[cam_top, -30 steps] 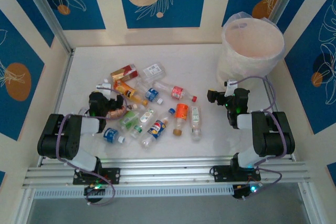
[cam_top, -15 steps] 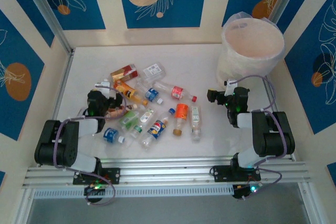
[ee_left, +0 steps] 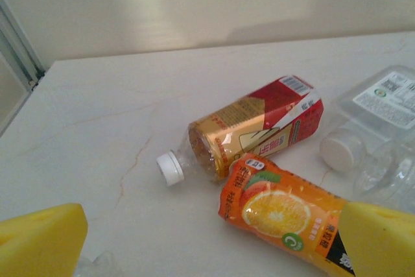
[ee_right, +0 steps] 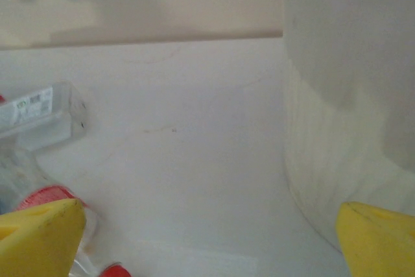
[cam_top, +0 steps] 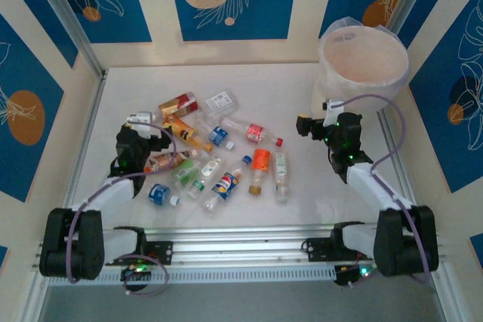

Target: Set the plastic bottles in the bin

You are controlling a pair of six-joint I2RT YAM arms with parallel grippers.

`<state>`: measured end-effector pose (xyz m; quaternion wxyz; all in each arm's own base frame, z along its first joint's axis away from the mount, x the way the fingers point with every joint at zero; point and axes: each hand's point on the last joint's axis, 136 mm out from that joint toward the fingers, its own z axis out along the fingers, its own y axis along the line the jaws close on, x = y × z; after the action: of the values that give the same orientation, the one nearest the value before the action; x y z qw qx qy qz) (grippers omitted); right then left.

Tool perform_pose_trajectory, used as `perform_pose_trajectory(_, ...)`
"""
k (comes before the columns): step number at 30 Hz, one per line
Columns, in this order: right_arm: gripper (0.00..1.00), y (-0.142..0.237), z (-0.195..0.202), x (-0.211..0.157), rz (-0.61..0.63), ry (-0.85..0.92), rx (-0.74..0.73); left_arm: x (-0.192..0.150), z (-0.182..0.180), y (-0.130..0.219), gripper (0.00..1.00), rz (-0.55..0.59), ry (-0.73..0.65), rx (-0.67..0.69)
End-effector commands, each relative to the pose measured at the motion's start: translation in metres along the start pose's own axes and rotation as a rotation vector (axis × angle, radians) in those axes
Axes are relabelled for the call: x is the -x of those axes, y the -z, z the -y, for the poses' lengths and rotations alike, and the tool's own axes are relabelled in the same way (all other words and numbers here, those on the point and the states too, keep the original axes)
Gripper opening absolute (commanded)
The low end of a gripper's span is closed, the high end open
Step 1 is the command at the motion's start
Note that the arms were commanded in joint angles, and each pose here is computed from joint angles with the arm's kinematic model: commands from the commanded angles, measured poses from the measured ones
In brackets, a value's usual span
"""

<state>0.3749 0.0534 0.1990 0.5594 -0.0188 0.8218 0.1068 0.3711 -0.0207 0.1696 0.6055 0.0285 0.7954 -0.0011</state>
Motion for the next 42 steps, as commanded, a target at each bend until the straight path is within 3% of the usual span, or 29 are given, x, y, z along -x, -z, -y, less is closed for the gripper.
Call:
perform_pose_trajectory(1, 0.99, 0.029, 0.010, 0.012, -0.085, -0.111, -0.122, 0.024, -0.002, 0.010, 1.00, 0.031, 0.049, 0.005)
perform_pose_trajectory(6, 0.99, 0.066, 0.015, 0.035, -0.153, -0.231, -0.238, 0.046, -0.002, 0.025, 1.00, 0.060, 0.093, -0.004)
perform_pose_trajectory(10, 0.99, 0.097, 0.036, 0.047, -0.182, -0.362, -0.427, 0.063, 0.001, 0.034, 1.00, 0.074, 0.133, -0.025)
perform_pose_trajectory(17, 0.99, 0.133, 0.059, 0.083, -0.097, -0.462, -0.614, 0.087, 0.015, 0.039, 1.00, 0.083, 0.202, -0.105)
perform_pose_trajectory(30, 0.99, 0.124, 0.095, 0.134, 0.004, -0.551, -0.595, 0.099, 0.051, 0.028, 1.00, 0.043, 0.220, -0.198)
perform_pose_trajectory(42, 0.99, 0.120, 0.124, 0.155, 0.092, -0.594, -0.607, 0.099, 0.098, 0.015, 0.99, 0.006, 0.150, -0.287)
